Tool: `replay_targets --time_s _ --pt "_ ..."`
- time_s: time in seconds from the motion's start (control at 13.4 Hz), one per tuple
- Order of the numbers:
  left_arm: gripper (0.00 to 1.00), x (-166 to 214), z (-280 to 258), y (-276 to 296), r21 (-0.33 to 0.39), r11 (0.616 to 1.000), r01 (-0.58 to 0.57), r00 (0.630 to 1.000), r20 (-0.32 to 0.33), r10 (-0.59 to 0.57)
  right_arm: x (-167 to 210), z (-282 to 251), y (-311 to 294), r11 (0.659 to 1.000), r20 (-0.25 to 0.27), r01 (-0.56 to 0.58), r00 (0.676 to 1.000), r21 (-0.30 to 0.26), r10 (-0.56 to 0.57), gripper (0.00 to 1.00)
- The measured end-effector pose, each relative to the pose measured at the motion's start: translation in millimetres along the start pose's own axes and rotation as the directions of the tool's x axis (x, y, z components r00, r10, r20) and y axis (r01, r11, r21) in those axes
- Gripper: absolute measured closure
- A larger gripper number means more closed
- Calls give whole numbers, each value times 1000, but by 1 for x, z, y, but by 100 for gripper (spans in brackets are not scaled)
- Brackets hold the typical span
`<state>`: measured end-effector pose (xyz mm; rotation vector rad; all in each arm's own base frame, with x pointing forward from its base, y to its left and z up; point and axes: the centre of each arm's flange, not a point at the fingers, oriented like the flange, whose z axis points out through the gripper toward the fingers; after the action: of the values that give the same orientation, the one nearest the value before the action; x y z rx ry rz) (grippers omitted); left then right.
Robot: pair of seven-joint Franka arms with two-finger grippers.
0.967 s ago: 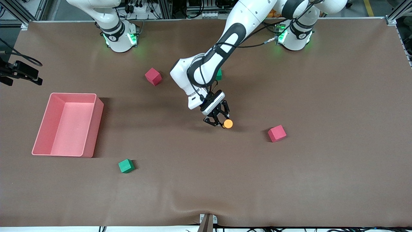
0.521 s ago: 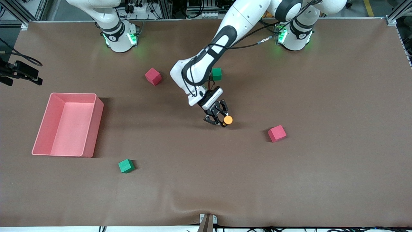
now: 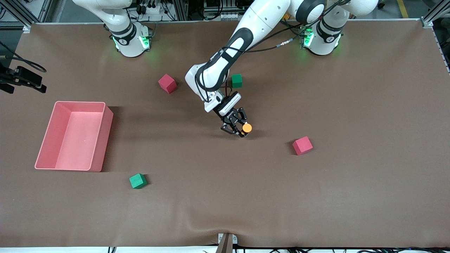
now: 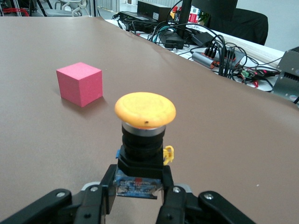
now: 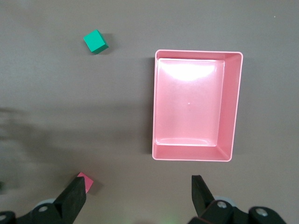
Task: Place and upright button with both arms
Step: 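Lower the upright button onto the table and open the left gripper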
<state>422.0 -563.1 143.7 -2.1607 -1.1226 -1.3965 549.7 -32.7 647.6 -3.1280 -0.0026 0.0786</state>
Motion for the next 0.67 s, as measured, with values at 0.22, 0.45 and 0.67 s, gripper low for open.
replay_targets --time_s 0.22,0.45,0.67 --pt "59 -18 7 -8 4 1000 -23 1000 -7 23 0 0 0 1000 0 0 1000 0 0 0" --pt "59 -30 11 -13 0 999 -37 999 -5 37 0 0 0 1000 0 0 1000 0 0 0" --pt "59 -34 9 -12 -14 999 -38 999 10 38 0 0 0 1000 0 0 1000 0 0 0"
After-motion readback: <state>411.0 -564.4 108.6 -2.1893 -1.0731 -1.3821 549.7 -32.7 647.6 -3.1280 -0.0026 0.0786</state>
